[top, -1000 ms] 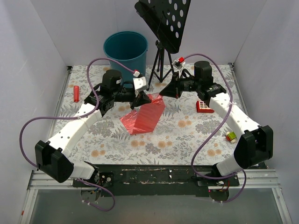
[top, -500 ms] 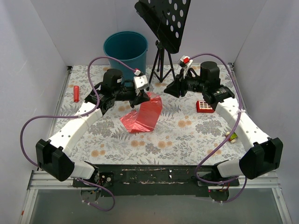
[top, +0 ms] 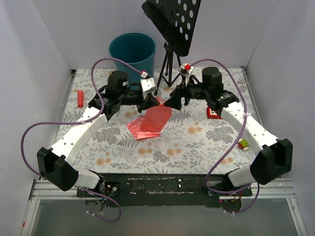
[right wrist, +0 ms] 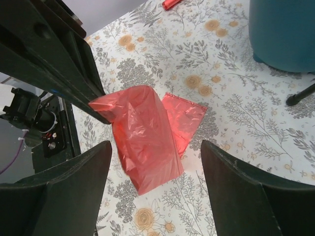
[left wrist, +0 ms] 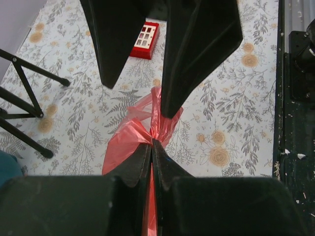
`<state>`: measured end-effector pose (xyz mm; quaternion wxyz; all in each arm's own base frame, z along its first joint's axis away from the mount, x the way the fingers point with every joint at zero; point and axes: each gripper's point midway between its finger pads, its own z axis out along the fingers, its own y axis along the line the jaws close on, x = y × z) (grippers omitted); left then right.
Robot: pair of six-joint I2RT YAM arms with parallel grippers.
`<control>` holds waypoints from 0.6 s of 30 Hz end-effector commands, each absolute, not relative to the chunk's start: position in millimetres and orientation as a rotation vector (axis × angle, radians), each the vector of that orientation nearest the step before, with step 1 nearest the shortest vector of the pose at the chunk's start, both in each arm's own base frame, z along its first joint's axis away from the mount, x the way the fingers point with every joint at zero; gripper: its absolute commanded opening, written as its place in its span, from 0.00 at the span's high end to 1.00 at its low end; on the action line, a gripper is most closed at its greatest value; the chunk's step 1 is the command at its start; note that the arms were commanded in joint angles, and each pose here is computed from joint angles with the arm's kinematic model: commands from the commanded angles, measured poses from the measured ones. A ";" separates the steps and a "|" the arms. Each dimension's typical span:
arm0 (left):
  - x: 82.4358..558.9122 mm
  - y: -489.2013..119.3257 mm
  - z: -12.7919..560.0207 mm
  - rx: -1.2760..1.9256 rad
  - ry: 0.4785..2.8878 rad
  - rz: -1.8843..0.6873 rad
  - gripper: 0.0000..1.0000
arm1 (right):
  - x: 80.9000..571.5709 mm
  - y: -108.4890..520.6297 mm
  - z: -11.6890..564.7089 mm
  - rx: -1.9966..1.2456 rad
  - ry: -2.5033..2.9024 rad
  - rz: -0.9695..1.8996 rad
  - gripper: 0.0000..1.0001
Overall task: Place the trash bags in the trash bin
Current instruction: Unfold the trash bag at the center of the board.
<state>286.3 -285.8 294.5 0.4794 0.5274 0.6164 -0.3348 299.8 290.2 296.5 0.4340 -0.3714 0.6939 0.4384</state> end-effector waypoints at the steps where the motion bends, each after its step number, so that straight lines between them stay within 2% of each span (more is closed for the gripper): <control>1: 272.4 -292.3 332.2 1.299 1.397 -0.860 1.00 | 299.5 303.8 312.3 -0.941 1.666 1.131 0.19; 10: 268.1 -295.8 333.5 1.312 1.388 -0.895 1.00 | 309.6 313.9 310.1 -0.905 1.695 1.109 0.21; 18: 271.4 -288.4 316.1 1.360 1.399 -0.816 1.00 | 273.6 317.3 333.8 -1.020 1.569 1.265 0.21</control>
